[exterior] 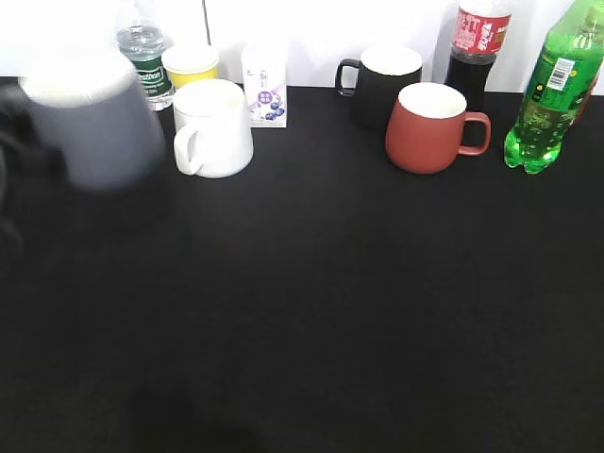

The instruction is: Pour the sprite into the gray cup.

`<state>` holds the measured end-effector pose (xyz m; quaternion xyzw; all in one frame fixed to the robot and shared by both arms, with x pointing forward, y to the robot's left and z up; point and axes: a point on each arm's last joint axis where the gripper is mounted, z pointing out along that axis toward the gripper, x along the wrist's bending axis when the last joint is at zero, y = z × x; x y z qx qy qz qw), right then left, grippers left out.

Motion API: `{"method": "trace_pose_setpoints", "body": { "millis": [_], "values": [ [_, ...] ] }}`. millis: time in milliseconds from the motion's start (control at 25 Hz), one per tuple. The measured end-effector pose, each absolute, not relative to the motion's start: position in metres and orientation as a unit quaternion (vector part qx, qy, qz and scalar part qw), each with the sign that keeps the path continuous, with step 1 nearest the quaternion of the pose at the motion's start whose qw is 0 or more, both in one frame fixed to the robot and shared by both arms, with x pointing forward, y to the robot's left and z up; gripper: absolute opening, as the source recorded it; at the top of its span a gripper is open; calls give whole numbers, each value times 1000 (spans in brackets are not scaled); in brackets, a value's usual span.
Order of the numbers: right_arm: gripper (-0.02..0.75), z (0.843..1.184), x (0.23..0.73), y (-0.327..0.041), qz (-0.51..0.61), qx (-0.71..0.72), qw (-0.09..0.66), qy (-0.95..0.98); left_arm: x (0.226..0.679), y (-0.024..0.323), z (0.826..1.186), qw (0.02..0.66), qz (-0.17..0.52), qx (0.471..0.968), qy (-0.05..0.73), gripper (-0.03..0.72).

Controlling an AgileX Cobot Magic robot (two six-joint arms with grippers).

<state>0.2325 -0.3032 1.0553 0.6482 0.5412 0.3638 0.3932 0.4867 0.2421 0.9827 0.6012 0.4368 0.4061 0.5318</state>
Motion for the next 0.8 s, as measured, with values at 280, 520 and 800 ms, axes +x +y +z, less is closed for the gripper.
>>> {"method": "trace_pose_setpoints", "body": {
  "millis": [280,520,800],
  "values": [
    [586,1081,263,-303,433,599,444,506,462,209,972,546,352,648,398,82],
    [588,1054,392,-308,492,539,487,480,462,209,972,546,352,648,398,82],
    [661,960,506,-303,511,501,456,529,462,209,975,554,357,642,393,81]
  ]
}}
